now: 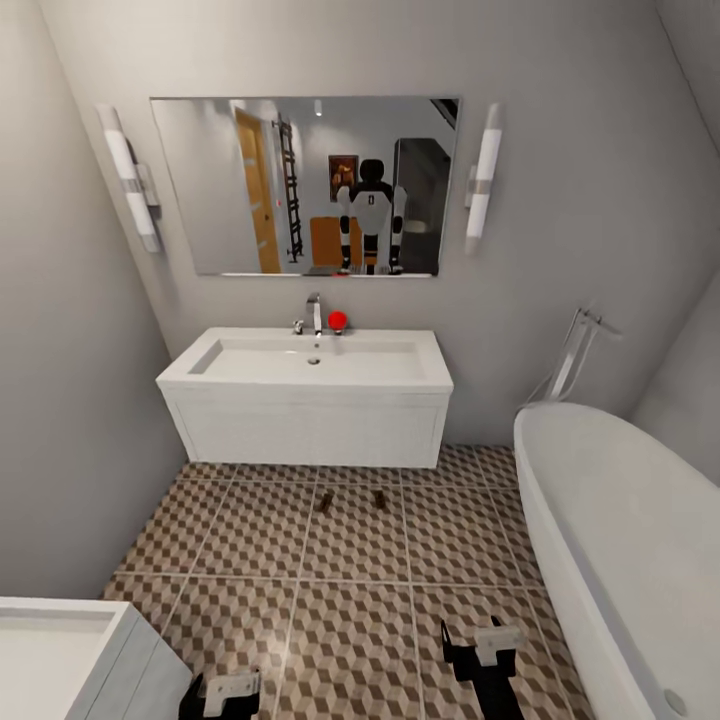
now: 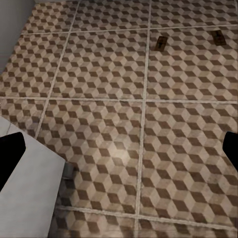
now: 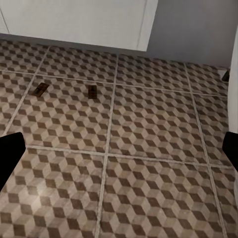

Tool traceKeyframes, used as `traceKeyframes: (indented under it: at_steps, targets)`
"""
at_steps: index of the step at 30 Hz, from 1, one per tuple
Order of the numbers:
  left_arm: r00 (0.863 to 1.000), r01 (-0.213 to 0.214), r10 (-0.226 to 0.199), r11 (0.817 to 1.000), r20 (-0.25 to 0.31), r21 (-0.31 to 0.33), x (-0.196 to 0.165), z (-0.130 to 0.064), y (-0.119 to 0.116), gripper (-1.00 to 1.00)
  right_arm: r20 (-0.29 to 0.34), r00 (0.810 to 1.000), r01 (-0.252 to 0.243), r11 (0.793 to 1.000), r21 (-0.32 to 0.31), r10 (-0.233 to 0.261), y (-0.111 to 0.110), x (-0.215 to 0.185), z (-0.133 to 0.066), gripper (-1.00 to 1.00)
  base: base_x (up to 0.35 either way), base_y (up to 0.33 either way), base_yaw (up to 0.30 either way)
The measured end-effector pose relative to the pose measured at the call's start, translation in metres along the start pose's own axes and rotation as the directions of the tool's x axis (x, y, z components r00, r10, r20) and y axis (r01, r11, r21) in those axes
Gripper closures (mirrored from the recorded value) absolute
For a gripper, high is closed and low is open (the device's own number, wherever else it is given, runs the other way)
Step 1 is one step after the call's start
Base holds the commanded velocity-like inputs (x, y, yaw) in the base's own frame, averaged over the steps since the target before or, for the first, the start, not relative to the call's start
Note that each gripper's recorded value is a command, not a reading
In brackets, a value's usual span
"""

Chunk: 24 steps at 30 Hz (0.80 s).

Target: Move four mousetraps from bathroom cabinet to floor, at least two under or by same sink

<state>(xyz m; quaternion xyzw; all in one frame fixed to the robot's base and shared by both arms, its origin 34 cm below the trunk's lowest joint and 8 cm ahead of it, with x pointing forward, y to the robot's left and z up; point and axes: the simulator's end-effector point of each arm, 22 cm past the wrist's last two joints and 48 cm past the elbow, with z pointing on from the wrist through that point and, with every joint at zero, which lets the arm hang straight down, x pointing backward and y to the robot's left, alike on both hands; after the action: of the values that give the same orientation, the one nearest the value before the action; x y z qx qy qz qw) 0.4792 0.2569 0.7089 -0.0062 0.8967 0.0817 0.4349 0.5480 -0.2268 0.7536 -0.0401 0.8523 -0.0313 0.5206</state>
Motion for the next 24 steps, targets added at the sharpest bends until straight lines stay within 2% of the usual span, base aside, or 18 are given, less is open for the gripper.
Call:
traceKeyframes:
  at_steps: [24]
  targets:
    - [1.000,-0.001,0.001,1.000,0.017,-0.004,-0.007,-0.004,0.004,-1.00,0.034,0.999,-0.003,1.000,0.001,0.003,0.001,-0.018,0.000,-1.00,0.000,0.000,0.000]
